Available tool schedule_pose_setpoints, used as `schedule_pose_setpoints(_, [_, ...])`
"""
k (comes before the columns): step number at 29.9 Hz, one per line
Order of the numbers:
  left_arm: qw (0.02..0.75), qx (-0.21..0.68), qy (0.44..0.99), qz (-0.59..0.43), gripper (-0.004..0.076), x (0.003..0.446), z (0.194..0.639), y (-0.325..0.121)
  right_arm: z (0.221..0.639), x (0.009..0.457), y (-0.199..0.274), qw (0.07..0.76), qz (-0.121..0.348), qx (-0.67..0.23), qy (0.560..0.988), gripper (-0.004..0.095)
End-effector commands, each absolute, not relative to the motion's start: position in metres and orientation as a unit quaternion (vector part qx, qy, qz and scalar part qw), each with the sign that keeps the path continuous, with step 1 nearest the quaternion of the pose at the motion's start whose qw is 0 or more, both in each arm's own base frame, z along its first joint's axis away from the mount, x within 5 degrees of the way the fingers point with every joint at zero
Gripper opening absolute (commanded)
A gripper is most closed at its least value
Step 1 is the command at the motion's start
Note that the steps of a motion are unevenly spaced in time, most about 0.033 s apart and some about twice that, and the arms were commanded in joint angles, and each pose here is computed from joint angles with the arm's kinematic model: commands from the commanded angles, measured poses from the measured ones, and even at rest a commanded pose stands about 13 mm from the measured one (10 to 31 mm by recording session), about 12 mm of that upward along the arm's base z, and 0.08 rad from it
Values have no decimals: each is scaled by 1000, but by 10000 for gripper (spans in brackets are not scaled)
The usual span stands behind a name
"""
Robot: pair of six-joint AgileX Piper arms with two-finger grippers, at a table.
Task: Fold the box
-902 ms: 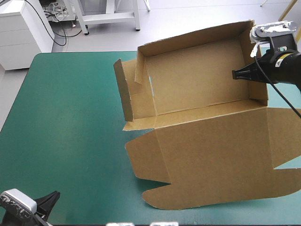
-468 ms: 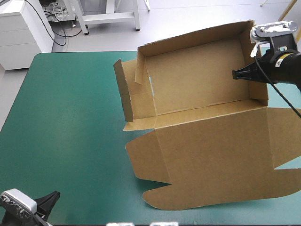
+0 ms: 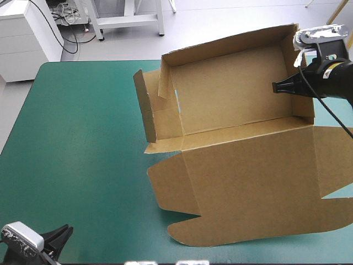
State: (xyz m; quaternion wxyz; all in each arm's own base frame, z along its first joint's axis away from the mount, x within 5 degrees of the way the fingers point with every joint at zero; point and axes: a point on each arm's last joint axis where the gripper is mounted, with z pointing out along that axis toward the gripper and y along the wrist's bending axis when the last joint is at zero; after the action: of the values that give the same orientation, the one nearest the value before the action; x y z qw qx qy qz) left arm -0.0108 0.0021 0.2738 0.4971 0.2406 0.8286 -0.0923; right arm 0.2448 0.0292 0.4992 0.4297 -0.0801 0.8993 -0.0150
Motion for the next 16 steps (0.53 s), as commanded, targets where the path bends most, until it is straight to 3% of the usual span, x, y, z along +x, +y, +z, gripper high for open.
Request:
schedule_pose_setpoints(1, [537, 236, 803, -105, 198, -12, 285, 1, 520, 233, 27, 486, -15, -77, 870, -21])
schedule_pose_setpoints(4, [540, 235, 801, -103, 372, -12, 285, 2, 520, 233, 27, 486, -16, -78, 870, -21])
schedule_pose_setpoints(6, [542, 235, 800, -103, 432, -12, 286, 2, 520, 233, 27, 486, -16, -78, 870, -21])
schedule_pose_setpoints(16, [565, 214, 785, -134, 417, -11, 292, -1, 520, 233, 27, 486, -16, -78, 870, -21])
